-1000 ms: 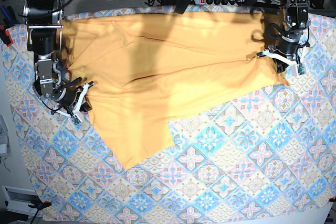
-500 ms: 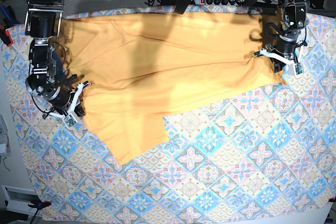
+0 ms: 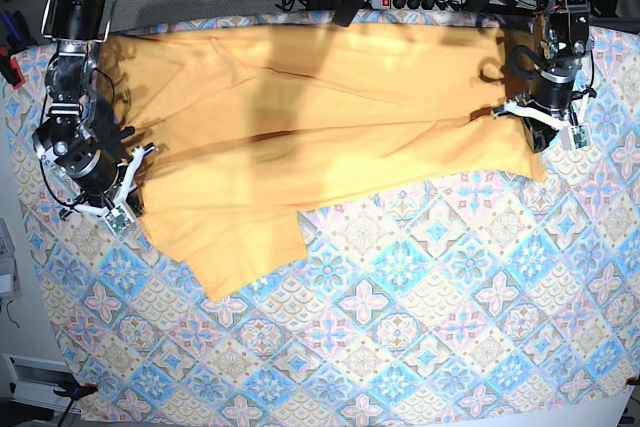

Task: Fold the T-shirt properly
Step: 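Pull the held shirt edges apart and toward the robot base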

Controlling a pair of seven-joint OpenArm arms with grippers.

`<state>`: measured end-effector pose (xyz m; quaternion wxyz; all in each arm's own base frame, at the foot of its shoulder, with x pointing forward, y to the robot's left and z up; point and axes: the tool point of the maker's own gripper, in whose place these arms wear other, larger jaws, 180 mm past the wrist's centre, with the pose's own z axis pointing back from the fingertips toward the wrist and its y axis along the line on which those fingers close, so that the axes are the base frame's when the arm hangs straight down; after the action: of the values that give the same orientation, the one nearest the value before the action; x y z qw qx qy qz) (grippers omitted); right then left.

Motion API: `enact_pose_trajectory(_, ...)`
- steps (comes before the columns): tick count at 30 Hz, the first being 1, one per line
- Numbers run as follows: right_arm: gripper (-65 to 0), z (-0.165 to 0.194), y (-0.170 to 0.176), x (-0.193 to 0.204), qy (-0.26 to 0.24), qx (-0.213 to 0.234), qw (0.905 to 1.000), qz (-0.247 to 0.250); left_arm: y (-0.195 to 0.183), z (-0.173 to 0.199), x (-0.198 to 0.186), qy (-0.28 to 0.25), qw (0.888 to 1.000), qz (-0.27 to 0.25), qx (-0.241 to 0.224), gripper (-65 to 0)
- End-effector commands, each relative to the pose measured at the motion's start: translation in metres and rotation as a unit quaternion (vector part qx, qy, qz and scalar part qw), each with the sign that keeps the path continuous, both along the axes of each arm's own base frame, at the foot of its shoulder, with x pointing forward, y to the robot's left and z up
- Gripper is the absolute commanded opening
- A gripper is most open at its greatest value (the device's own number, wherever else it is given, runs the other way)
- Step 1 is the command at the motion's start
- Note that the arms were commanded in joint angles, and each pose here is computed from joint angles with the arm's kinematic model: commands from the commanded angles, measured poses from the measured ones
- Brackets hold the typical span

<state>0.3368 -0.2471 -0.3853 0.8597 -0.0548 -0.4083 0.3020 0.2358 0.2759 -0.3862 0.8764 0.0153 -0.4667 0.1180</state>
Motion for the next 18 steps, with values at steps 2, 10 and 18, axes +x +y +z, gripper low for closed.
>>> enact_pose_trajectory(2,-64.4,0.023,-0.004,0.007,-0.032,-0.010,0.9994,0.003,-0.001,0.015,0.003,-0.021,1.000,-0.009,0.009,-65.0)
enact_pose_trajectory(10,-64.5,0.026,-0.015,-0.016,-0.031,-0.024,0.9992,-0.009,0.005,0.030,-0.009,-0.030,0.999,-0.006,0.021,-65.0)
enact_pose_trajectory(18,-64.5,0.014,-0.025,-0.036,-0.014,-0.024,0.9994,-0.022,0.011,0.026,-0.026,-0.012,1.000,-0.002,0.028,-65.0)
